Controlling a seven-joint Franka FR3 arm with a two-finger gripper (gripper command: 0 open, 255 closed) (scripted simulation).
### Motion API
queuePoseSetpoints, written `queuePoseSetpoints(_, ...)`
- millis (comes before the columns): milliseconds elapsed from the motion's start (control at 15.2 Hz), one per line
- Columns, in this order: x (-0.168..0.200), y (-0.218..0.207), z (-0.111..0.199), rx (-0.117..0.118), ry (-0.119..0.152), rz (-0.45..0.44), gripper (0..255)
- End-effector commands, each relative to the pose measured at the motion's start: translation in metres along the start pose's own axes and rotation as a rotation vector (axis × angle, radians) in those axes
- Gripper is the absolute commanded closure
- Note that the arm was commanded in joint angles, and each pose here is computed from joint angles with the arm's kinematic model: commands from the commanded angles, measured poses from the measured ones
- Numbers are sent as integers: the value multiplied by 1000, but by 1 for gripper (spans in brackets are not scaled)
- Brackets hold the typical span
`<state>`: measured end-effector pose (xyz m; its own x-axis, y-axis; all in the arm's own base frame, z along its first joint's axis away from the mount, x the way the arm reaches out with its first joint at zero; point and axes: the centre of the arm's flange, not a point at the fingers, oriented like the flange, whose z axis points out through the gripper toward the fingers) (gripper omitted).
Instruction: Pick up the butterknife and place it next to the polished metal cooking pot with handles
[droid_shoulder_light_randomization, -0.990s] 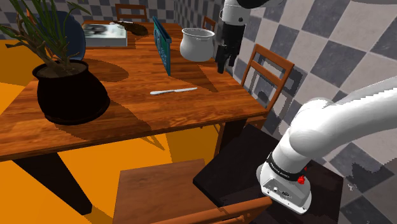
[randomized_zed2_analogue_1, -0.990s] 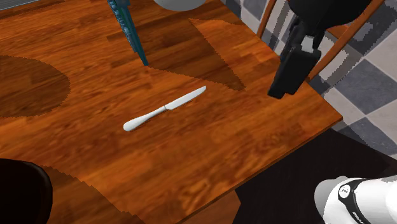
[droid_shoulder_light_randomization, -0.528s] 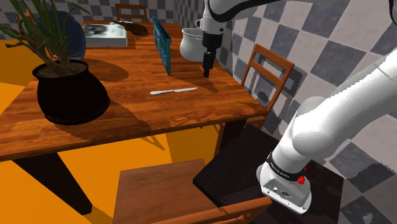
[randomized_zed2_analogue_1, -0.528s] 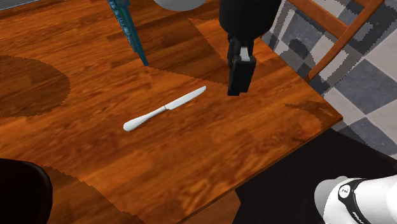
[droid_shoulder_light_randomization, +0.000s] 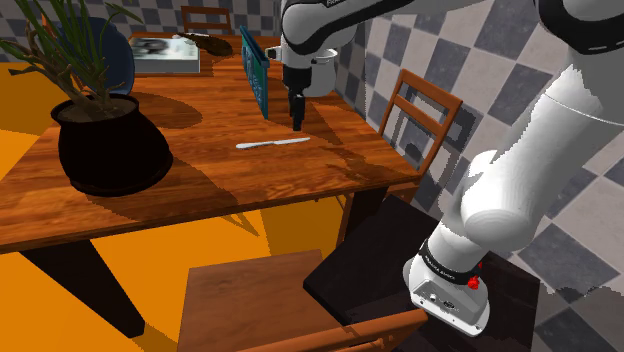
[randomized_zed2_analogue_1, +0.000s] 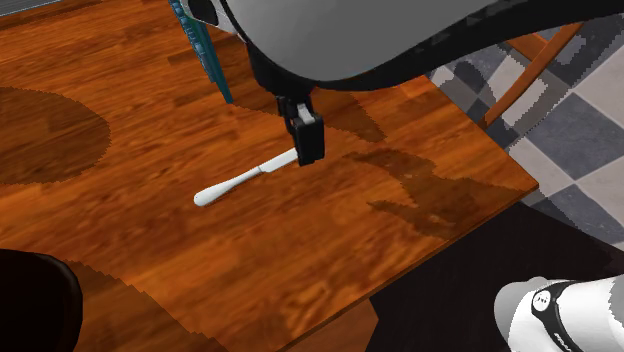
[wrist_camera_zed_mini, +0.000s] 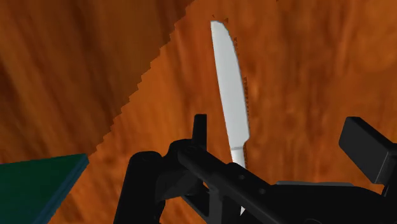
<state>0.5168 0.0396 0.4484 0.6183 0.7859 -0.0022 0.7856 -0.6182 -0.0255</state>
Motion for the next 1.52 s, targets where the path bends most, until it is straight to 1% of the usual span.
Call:
queuePoseSetpoints(0,27,9,11,0,2,-112,0)
queuePoseSetpoints(132,48,10,21,1,4,-206,0)
queuePoseSetpoints(660,48,10,61,1,4,-205,0)
queuePoseSetpoints(1122,48,10,61,1,4,-206,0)
queuePoseSetpoints(1188,48,10,61,1,4,-206,255)
queuePoseSetpoints(1452,48,10,61,1,4,-206,255)
